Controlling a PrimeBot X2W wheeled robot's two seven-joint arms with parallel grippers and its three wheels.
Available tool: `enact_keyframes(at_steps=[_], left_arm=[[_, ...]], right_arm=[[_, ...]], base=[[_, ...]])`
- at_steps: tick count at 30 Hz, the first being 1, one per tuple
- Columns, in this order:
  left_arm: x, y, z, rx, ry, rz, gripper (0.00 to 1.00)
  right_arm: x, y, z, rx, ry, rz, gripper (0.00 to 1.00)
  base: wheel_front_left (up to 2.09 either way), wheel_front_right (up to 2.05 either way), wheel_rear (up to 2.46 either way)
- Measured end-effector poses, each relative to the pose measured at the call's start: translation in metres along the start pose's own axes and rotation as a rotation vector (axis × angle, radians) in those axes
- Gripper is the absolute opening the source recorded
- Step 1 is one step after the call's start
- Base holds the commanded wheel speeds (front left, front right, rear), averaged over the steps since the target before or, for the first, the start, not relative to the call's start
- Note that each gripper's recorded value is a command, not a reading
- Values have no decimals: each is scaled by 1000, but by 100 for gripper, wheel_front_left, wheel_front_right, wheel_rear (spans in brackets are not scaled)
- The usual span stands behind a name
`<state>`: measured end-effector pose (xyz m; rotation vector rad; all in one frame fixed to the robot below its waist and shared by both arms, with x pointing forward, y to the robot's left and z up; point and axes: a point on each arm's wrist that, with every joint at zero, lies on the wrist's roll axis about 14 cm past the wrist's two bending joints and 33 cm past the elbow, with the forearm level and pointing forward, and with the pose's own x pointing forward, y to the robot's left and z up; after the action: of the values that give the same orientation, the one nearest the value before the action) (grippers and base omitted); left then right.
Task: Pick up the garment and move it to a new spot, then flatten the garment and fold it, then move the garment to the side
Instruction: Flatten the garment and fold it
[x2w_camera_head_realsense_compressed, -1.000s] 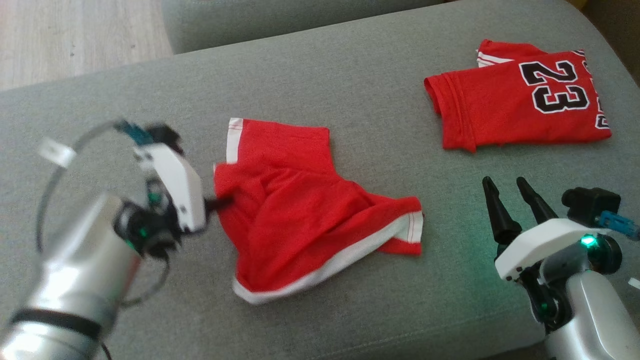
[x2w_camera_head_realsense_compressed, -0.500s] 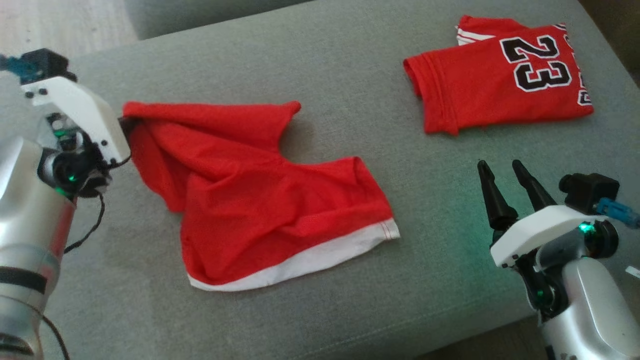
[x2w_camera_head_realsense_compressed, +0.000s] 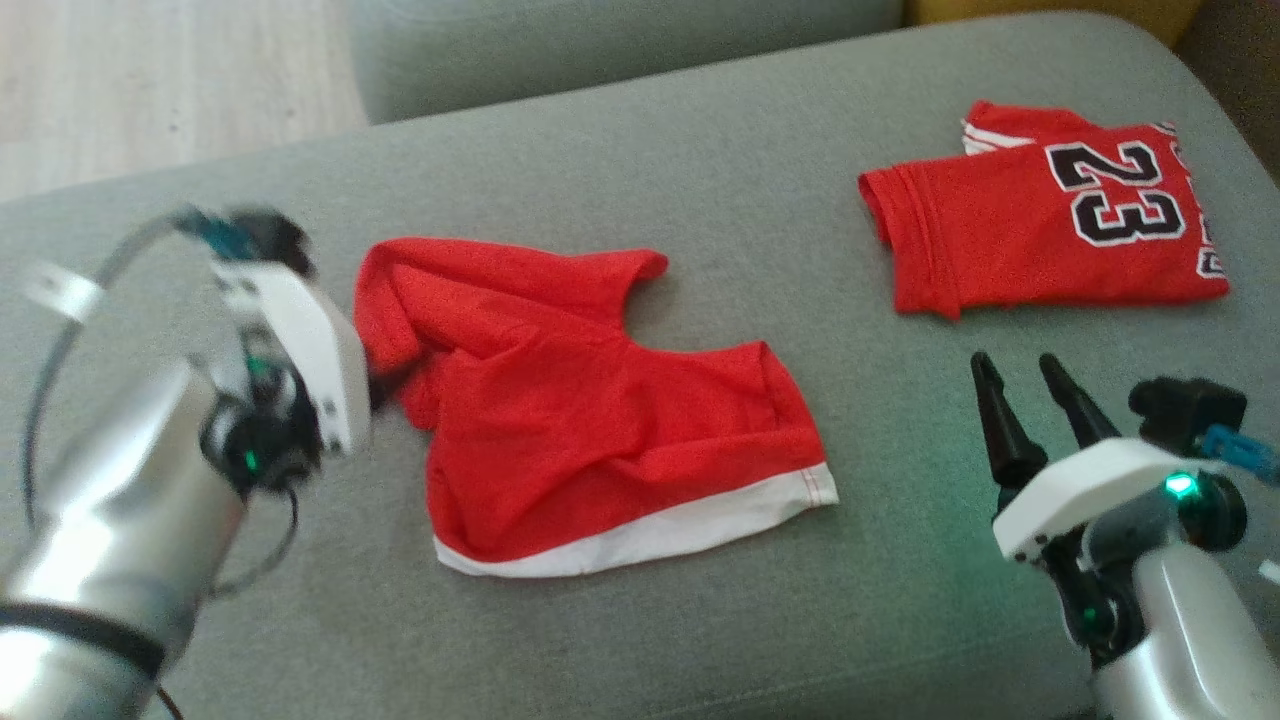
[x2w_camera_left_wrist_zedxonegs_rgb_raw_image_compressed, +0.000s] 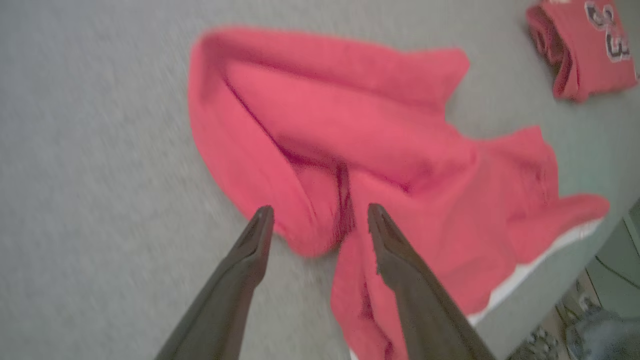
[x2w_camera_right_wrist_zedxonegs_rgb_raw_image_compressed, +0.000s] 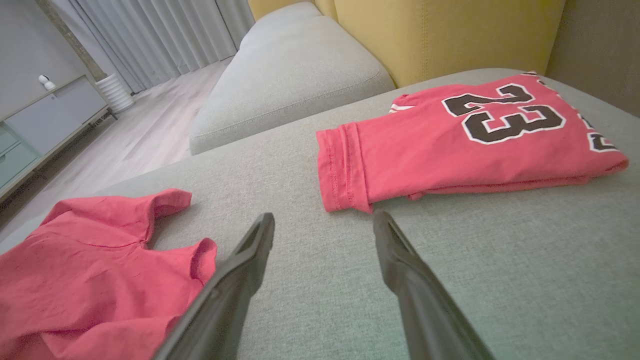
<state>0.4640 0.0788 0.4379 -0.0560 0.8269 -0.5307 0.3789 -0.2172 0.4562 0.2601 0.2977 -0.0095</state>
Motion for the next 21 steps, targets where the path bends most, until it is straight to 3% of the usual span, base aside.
enact_keyframes(at_steps=[7, 19, 20, 21], left_arm=[[-30, -1, -90, 27, 275, -56, 100], [-5, -25, -94, 54, 329, -176, 100], [-3, -26, -91, 63, 329, -178, 88], [-1, -26, -89, 69, 330, -177, 41]], right_arm=[[-2, 13, -5, -5, 13, 37, 100], [8, 1, -12, -14, 50, 7, 100], [9, 0, -11, -15, 50, 4, 100], [9, -1, -10, -15, 48, 2, 100]], base=[[0, 0, 0], [0, 0, 0], [0, 0, 0], [0, 0, 0]])
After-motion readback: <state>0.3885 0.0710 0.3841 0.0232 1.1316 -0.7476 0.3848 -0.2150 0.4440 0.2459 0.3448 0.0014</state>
